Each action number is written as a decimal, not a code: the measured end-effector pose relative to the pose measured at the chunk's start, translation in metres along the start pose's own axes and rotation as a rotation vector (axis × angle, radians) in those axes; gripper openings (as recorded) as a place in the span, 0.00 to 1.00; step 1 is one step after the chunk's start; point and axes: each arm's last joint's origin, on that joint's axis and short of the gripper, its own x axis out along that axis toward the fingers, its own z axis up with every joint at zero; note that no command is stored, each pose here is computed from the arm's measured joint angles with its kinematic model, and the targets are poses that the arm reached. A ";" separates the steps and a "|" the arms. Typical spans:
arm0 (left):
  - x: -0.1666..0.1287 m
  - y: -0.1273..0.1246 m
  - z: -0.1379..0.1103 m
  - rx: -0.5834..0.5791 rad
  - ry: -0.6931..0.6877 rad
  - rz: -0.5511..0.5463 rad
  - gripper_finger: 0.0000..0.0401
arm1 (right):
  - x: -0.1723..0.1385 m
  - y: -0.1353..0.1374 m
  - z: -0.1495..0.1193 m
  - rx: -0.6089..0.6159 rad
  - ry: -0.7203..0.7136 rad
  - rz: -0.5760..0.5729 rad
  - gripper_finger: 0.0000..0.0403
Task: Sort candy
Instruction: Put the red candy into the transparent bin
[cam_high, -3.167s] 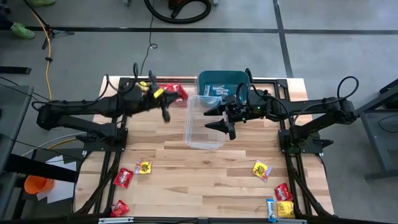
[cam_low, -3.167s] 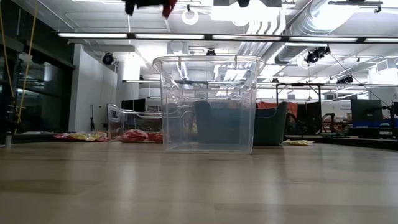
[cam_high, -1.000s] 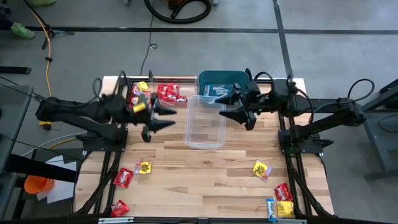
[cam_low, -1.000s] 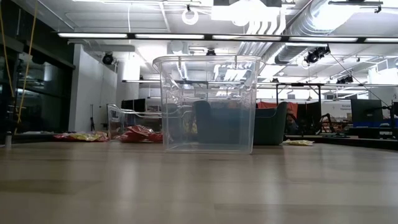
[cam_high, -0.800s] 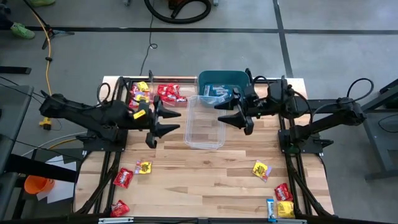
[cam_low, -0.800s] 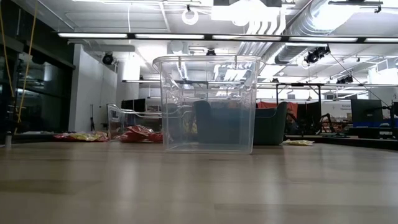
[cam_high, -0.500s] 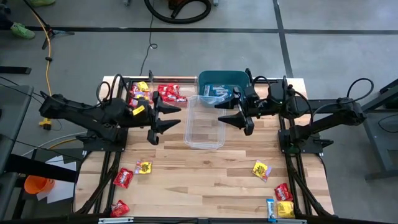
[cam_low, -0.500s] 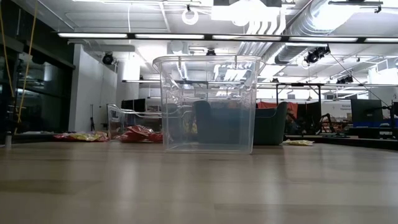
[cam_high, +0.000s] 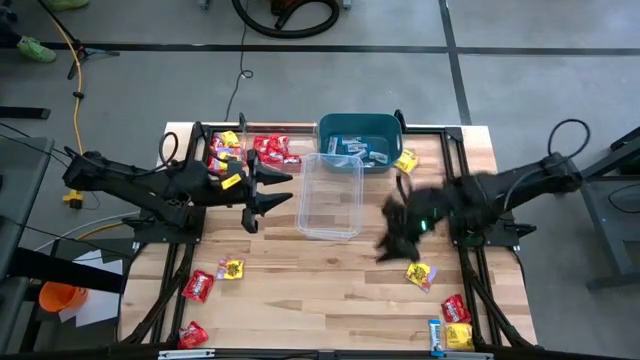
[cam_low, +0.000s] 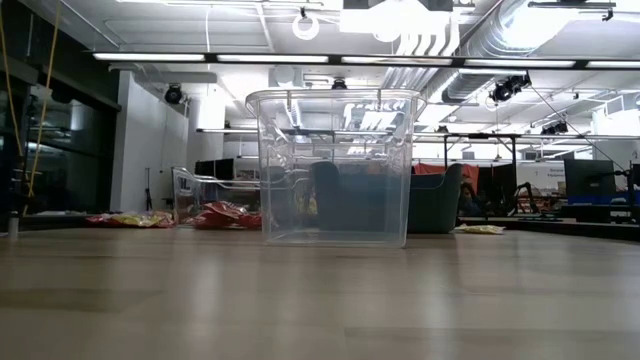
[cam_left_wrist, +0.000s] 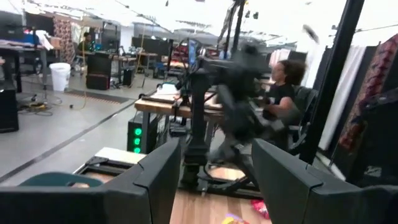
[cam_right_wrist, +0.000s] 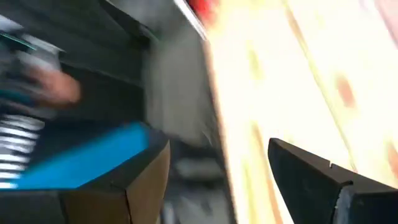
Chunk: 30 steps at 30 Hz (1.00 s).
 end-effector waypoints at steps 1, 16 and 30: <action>0.000 0.000 -0.001 0.001 0.005 0.008 0.46 | 0.006 0.000 -0.014 0.032 0.055 -0.070 0.66; 0.003 0.012 0.001 0.005 -0.008 0.078 0.46 | 0.071 -0.076 -0.182 0.855 0.610 -0.714 0.66; 0.003 0.012 0.001 -0.012 -0.012 0.078 0.46 | 0.105 -0.103 -0.207 0.811 0.758 -0.843 0.66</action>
